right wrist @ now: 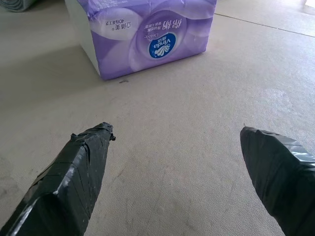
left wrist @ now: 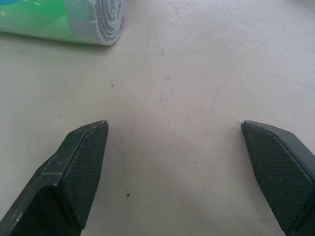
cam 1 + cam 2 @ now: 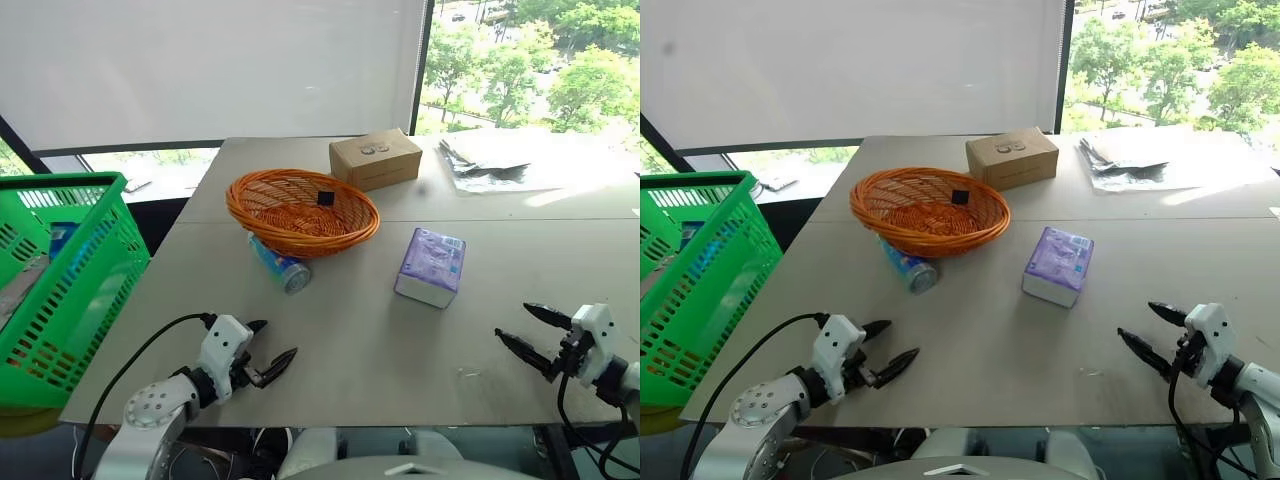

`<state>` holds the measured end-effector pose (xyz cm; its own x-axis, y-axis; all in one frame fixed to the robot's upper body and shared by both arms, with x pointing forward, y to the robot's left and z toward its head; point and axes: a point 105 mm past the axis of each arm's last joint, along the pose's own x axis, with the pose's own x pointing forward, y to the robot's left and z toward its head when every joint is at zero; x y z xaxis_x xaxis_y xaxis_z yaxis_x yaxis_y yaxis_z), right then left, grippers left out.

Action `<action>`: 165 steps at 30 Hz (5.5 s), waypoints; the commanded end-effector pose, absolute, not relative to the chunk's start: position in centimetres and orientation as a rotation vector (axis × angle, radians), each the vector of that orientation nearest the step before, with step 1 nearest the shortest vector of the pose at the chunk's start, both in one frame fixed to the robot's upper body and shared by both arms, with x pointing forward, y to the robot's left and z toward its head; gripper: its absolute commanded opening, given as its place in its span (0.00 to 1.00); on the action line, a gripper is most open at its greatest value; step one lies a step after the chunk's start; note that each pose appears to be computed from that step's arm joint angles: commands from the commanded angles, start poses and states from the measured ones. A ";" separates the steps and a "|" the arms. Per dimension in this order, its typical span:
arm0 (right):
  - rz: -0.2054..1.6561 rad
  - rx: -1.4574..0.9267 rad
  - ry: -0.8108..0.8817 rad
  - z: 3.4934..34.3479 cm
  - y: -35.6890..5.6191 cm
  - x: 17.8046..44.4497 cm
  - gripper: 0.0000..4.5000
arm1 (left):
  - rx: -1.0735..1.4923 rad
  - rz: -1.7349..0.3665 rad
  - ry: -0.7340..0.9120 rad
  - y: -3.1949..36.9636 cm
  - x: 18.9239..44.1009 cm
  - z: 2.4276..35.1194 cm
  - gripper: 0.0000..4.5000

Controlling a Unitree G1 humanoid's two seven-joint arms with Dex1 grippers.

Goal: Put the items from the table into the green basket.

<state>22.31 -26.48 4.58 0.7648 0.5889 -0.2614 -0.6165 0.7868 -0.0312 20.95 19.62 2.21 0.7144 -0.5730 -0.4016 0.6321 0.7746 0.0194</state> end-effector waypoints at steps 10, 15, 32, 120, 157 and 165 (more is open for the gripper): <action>0.668 -0.108 0.156 6.9 -26.2 22.9 1.00 | 0.134 -0.671 0.358 19.4 21.5 2.7 0.99; 0.672 -0.113 0.159 6.9 -26.3 22.8 1.00 | 0.127 -0.675 0.356 19.2 21.4 2.7 0.99; 1.149 -0.214 -0.129 17.8 -11.0 31.2 1.00 | 0.056 -0.465 0.214 22.0 19.2 7.6 0.99; 1.081 -0.135 0.061 20.6 -19.0 24.7 0.98 | -0.148 -0.021 0.326 19.8 33.0 7.6 1.00; 1.372 -0.070 -0.107 24.0 -12.1 23.7 1.00 | 0.224 0.535 0.035 31.1 34.8 22.8 0.49; 1.485 0.048 -0.308 28.7 -8.7 23.8 1.00 | 0.354 0.790 0.072 41.8 29.5 26.3 0.49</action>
<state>24.01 -8.78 27.68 0.0661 0.9785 0.1951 -0.9853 0.0949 -0.1420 30.22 41.01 24.66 0.7130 0.7012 0.0082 -0.6614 0.6685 0.3401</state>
